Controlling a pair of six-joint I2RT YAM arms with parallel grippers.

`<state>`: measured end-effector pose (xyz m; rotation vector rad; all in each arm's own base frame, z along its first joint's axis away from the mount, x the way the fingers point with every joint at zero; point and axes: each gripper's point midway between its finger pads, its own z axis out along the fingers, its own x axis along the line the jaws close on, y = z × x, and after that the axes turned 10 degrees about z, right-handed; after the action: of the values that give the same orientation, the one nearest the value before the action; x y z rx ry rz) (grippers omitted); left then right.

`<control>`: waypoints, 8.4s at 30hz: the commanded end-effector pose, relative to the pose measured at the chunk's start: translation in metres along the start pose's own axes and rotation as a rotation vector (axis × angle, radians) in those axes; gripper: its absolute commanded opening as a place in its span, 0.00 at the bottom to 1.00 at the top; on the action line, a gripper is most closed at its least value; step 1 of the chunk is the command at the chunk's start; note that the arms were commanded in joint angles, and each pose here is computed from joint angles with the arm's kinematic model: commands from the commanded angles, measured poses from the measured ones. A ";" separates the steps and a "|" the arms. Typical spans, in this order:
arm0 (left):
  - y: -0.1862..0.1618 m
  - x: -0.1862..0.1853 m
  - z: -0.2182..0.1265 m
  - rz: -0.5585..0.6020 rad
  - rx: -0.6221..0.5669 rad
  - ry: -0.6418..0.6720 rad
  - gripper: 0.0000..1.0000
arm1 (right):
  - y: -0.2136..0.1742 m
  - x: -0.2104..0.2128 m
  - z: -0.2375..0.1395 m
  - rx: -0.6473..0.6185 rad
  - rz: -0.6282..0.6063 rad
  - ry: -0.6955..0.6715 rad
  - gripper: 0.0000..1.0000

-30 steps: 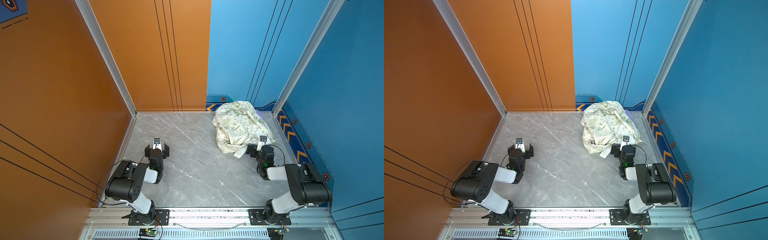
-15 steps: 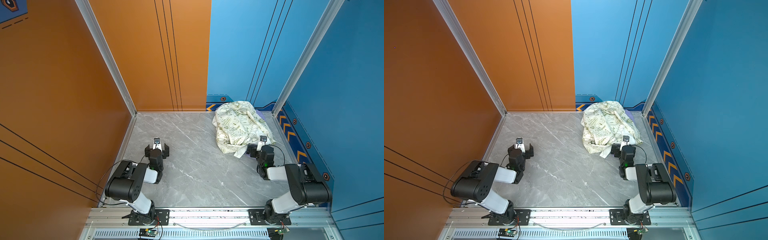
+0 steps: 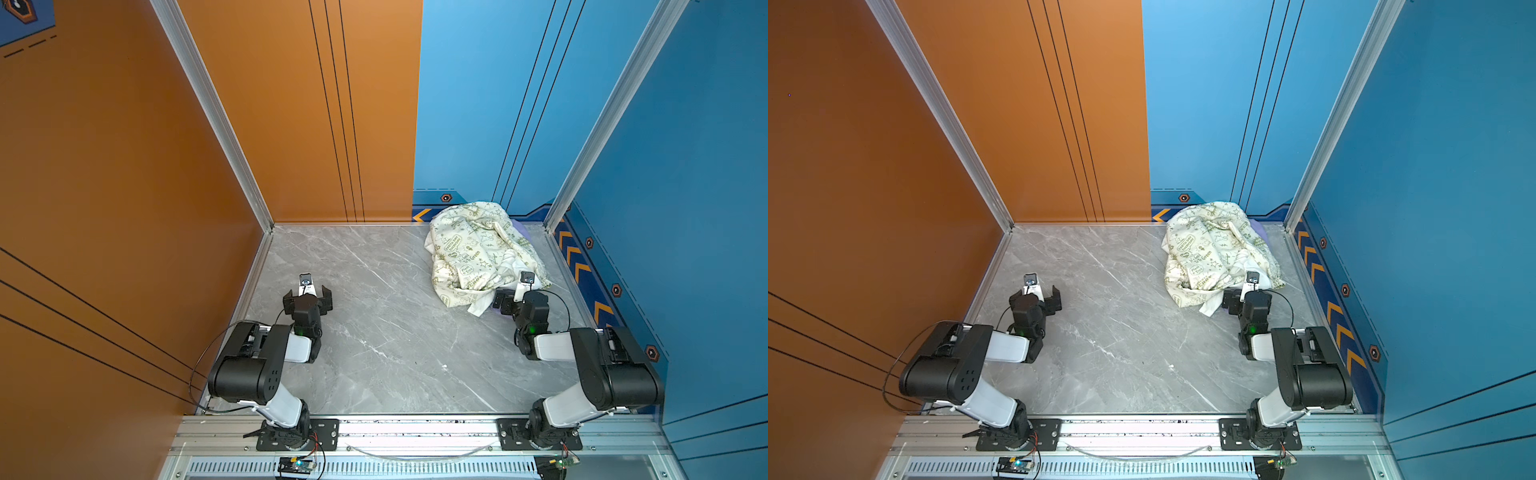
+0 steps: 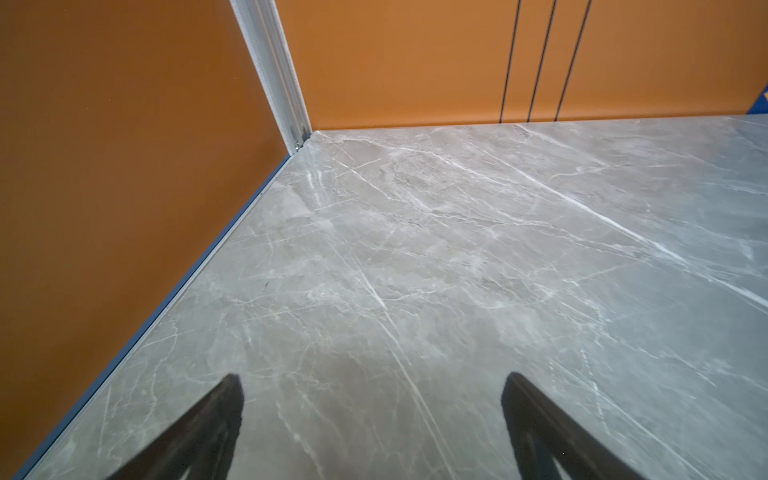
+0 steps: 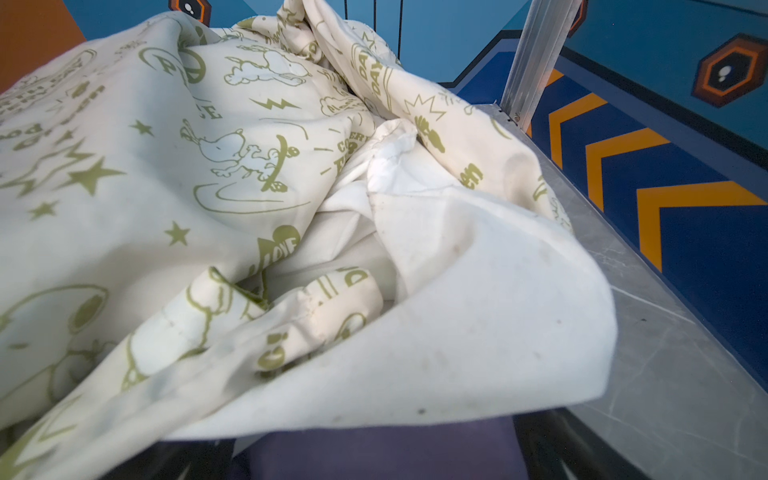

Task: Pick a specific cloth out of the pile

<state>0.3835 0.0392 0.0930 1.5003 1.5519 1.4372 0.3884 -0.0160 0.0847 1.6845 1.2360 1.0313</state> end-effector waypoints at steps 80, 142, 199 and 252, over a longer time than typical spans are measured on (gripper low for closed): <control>0.100 -0.024 -0.129 0.095 -0.171 -0.412 0.98 | -0.008 -0.029 -0.029 0.344 0.888 -0.065 0.00; 0.099 -0.027 -0.136 0.143 -0.177 -0.408 0.98 | 0.209 0.196 -0.091 0.197 0.054 0.466 0.00; 0.107 -0.045 -0.156 0.213 -0.258 -0.475 0.98 | 0.030 0.046 -0.027 0.515 0.774 0.168 0.27; 0.108 -0.045 -0.157 0.220 -0.266 -0.467 0.98 | 0.369 0.064 -0.149 -0.393 0.805 0.489 0.00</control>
<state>0.2911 -0.0708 0.2243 1.7208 0.9242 1.2172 0.3941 -0.0086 0.4194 1.9042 0.6019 1.9703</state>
